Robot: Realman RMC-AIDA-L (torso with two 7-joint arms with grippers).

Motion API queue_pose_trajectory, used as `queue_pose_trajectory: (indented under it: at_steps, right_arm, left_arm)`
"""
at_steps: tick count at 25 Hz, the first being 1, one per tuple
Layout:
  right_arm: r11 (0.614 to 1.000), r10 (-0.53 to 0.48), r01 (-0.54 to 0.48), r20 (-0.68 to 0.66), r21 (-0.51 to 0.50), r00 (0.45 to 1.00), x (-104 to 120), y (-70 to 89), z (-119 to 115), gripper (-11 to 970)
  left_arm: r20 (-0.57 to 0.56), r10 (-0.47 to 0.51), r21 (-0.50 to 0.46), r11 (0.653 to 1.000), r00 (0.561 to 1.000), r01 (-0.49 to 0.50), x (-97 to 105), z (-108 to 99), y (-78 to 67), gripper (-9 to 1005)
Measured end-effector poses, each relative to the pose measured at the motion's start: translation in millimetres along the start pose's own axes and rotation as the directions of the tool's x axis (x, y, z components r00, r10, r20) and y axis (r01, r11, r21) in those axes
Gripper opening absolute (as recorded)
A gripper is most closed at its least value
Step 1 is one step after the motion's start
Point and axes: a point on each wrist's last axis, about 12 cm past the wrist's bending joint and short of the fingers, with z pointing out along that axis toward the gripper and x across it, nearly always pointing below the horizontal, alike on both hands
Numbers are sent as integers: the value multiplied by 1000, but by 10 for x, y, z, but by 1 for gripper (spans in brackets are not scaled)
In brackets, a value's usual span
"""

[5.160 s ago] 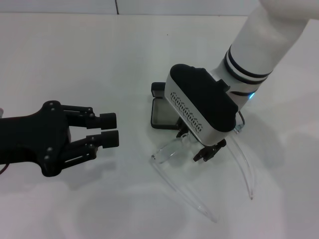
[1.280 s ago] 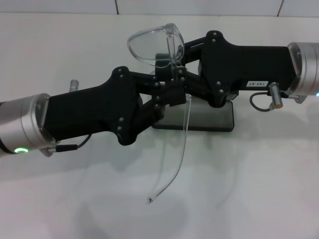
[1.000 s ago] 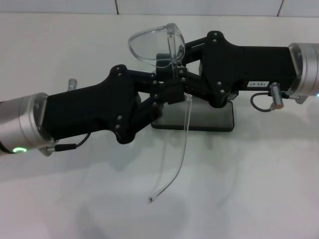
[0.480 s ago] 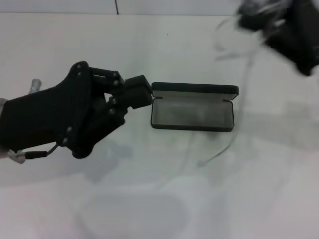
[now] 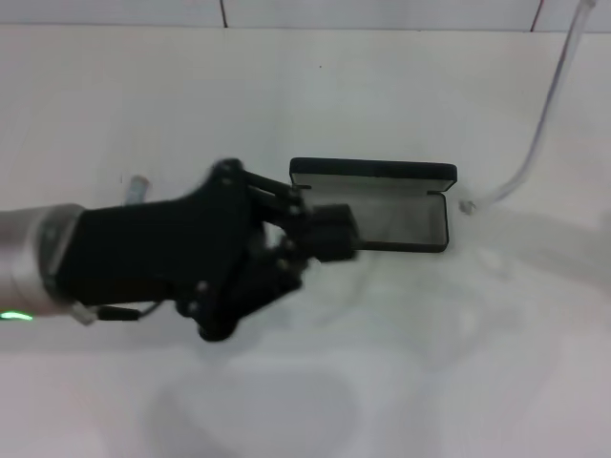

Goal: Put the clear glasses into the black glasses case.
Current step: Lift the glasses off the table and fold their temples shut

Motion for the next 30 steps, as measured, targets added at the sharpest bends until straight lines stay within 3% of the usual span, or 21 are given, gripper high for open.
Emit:
queue_pose_trajectory:
  at_steps: [9,12,30]
  right_arm:
    - [1000,-1,1,-6,-26,1000,303,-113,268,119]
    - [999,9,-11,-49,-42,999,423,-101,338,119]
    - [993,27,-54,-248,-103,968,841,26,534,119]
  left_arm:
    - [30,-2,185,983,1000,-3,123,433,55,55]
    - [63,22,197,980,998,-34,116,485,53,55]
    - [203,93,-1,995,975,-95,147,292,67,55]
